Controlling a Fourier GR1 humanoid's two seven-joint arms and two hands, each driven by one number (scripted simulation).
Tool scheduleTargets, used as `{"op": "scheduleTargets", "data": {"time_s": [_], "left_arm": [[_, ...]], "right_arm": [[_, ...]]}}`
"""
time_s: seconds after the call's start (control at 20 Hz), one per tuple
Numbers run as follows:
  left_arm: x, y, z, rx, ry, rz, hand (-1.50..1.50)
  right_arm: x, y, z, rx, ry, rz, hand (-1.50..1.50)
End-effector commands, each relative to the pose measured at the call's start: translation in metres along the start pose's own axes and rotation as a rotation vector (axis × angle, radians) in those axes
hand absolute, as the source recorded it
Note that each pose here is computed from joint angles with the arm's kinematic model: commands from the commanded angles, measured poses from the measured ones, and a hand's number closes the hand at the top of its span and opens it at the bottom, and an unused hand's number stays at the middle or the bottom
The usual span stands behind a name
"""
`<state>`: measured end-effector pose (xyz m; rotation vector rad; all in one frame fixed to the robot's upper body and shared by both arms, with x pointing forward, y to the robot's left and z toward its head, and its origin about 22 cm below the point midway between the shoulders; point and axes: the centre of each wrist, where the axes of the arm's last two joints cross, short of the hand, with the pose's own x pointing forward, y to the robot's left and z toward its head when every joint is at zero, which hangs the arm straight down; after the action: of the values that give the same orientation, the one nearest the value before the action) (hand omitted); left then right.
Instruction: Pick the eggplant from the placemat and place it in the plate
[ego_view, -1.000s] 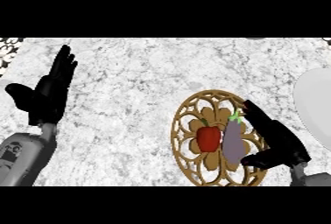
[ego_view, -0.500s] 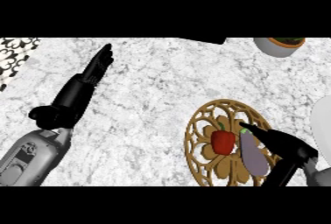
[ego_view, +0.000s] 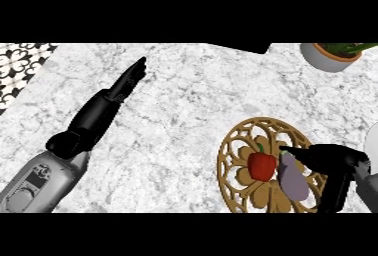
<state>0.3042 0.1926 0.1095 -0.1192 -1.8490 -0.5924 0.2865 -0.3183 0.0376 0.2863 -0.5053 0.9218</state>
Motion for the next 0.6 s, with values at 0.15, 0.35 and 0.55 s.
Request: {"op": "scheduleTargets", "data": {"time_s": [0.15,0.35,0.55], "left_arm": [[-0.003,-0.007,0.000,-0.042,-0.015,0.004,0.00],[0.004,-0.007,-0.004,-0.071,-0.031,-0.002,0.00],[0.005,-0.006,-0.007,-0.063,-0.045,-0.006,0.00]], "right_arm": [[-0.043,0.000,-0.032,0.237,0.273,-0.118,-1.50],[-0.043,-0.003,-0.028,0.302,0.328,-0.077,-1.50],[-0.055,-0.011,-0.020,0.311,0.407,-0.085,-1.50]]}}
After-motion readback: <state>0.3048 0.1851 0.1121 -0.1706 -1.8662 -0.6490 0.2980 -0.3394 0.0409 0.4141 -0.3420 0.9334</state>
